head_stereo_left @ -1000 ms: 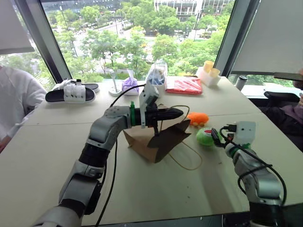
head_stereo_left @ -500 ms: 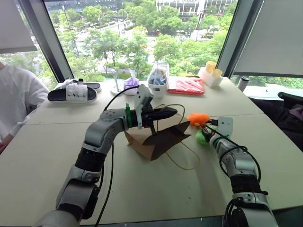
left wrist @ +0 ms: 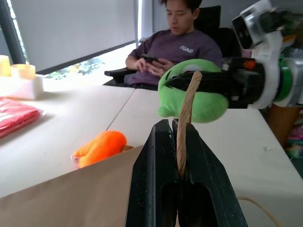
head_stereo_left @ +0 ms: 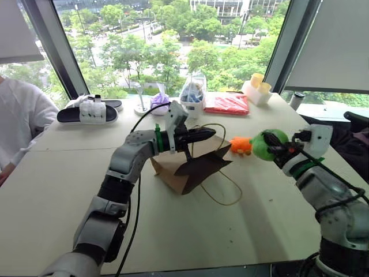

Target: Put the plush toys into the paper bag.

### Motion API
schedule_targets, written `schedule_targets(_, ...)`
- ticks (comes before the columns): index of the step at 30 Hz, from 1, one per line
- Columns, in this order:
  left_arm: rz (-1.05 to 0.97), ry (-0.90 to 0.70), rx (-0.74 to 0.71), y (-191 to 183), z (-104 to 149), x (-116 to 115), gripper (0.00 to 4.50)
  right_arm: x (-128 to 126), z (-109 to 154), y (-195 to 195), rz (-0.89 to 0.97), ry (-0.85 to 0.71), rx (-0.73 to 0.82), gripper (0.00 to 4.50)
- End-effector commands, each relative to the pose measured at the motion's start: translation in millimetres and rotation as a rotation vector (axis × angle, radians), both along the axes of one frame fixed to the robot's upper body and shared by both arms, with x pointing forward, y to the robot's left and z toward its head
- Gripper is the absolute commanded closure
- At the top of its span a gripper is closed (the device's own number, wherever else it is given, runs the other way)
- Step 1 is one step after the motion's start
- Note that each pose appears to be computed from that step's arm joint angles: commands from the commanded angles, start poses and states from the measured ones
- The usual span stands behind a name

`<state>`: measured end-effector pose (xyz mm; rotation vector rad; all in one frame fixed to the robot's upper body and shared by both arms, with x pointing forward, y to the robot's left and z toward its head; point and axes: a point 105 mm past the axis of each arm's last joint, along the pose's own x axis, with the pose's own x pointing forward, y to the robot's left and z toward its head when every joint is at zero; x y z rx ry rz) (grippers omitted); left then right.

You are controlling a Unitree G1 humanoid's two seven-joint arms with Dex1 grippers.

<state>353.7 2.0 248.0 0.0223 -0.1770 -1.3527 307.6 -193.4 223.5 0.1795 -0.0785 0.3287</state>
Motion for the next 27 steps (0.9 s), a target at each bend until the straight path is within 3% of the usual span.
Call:
schedule_targets(1, -0.04, -0.025, -0.069, -5.3, 23.6, -3.4, 4.5, -14.0, 6.8, 27.6, 0.12, 0.001, 0.019, 4.47)
schedule_targets(9, -0.099, -0.013, -0.109, -12.9, 36.1, -9.2, 4.5, -3.7, -21.3, 56.6, 0.177, 0.087, -0.057, 4.47)
schedule_targets(17, -0.132, -0.002, -0.124, -16.2, 36.1, -16.5, 4.5, 38.5, -49.9, 76.5, 0.194, 0.156, -0.132, 4.47)
schedule_targets(27, -0.127, 0.015, -0.13, -14.4, 31.9, -24.8, 4.5, 67.8, -50.0, 115.1, 0.279, 0.142, -0.218, 4.47)
